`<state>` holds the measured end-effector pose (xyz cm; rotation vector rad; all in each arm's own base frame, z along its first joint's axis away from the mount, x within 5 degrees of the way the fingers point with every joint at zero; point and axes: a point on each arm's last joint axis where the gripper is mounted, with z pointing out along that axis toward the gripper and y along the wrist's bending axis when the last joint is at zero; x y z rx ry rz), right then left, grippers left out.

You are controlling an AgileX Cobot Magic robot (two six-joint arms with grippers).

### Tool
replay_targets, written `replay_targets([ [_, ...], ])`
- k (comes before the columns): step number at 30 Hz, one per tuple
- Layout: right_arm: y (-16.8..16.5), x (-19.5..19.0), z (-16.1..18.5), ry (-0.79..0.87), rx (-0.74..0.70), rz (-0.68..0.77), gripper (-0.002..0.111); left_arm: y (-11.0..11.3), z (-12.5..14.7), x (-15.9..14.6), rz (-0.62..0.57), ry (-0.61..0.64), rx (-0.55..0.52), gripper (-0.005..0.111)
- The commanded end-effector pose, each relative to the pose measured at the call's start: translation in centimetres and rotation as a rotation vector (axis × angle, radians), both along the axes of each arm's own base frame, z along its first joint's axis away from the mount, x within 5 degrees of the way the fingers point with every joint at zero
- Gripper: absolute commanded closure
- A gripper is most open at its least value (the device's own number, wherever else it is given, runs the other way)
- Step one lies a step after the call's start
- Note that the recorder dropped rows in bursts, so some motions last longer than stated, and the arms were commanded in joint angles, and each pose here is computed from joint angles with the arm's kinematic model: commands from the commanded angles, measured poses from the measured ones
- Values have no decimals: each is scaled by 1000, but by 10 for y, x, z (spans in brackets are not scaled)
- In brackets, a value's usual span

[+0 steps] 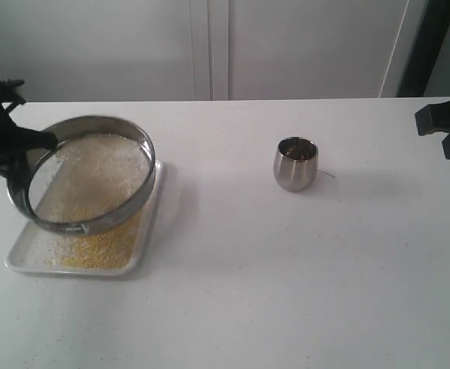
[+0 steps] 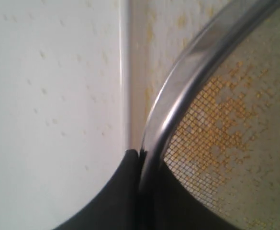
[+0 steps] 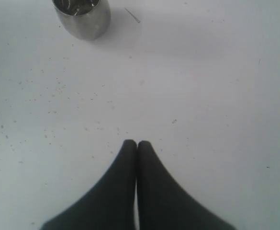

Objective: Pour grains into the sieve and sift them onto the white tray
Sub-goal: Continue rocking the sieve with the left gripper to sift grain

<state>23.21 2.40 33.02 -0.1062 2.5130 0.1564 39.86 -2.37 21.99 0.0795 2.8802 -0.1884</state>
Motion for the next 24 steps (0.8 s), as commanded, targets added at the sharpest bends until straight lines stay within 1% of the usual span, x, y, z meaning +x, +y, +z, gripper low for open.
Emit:
replay_targets([
  [1, -2, 0, 1, -14, -4, -6, 108, 6, 4, 32, -61, 277, -72, 107],
  [2, -2, 0, 1, -14, -4, -6, 108, -5, 12, 22, -161, 259, -151, 107],
  [3, -2, 0, 1, -12, -4, -5, 108, -8, 18, 10, -163, 264, -194, 107],
  [4, -1, 0, 1, -16, -2, -6, 108, -9, 22, -6, -144, 169, -200, 107],
  [5, -1, 0, 1, -16, -2, -6, 108, -8, 21, -11, -118, 106, -182, 107],
  [6, -1, 0, 1, -16, -2, -6, 108, -2, 15, -12, -74, 16, -134, 107],
  [7, -1, 0, 1, -16, -2, -6, 108, 1, 8, -9, -43, 30, -108, 107],
  [9, -1, 0, 1, -20, -2, -7, 108, 2, 0, -2, -66, 85, -83, 107],
  [12, -1, 0, 1, -22, -2, -7, 108, 3, -2, 8, 1, 51, -91, 107],
  [24, -1, 0, 1, -22, -2, -7, 108, 3, -2, 8, 2, 46, -92, 107],
])
